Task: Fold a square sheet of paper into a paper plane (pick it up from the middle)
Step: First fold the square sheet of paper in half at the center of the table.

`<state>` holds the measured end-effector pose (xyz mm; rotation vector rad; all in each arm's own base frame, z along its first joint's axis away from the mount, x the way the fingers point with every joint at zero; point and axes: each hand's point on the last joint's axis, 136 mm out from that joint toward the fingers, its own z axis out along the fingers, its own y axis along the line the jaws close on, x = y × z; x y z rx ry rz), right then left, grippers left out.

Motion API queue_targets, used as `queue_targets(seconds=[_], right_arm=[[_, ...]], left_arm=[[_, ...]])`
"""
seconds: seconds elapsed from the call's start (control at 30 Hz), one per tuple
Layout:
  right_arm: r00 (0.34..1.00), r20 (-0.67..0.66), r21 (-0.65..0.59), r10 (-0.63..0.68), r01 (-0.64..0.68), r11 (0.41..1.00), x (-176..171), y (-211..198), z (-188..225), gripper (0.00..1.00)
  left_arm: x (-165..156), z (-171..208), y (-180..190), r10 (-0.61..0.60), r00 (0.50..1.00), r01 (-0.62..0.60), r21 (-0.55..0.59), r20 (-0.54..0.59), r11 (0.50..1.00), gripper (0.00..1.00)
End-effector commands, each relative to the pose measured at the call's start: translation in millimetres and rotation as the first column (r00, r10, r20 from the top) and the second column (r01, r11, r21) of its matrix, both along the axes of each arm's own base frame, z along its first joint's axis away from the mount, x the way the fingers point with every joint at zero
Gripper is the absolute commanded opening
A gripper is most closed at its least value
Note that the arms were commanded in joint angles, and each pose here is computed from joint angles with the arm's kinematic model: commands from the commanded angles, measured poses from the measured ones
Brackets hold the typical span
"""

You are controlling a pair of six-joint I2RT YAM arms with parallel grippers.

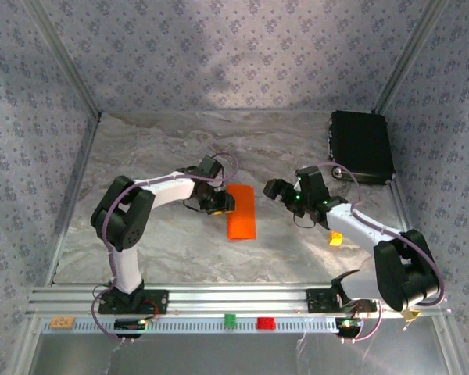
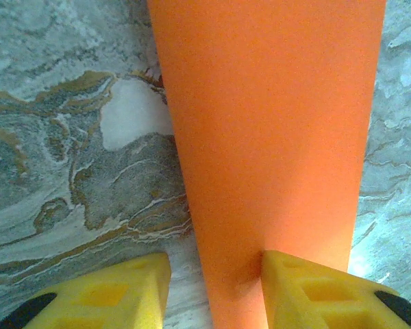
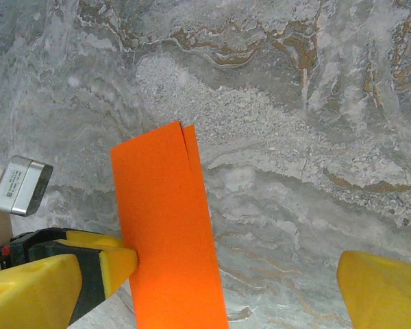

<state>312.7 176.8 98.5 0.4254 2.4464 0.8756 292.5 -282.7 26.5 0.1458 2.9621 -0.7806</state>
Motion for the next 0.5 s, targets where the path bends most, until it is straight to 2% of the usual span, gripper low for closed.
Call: queue_targets(seconds=[0.0, 0.27, 0.47], right_arm=[[1.000, -0.014, -0.001, 0.000, 0.000, 1.000, 0, 3, 2, 0.98], [1.000, -0.018, -0.005, -0.003, 0.003, 1.000, 0, 2, 1, 0.98], [1.000, -0.019, -0.006, -0.002, 0.002, 1.000, -1, 2, 1, 0.98]], left_arm=[[1, -12, 13, 0.022, 1.000, -0.020, 0.067, -0.019, 0.998, 0.41], [-3, -16, 9, -0.065, 0.997, 0.068, 0.082, -0.043, 0.994, 0.41], [-4, -23, 11, -0.083, 0.994, 0.090, 0.125, -0.066, 0.988, 0.42]])
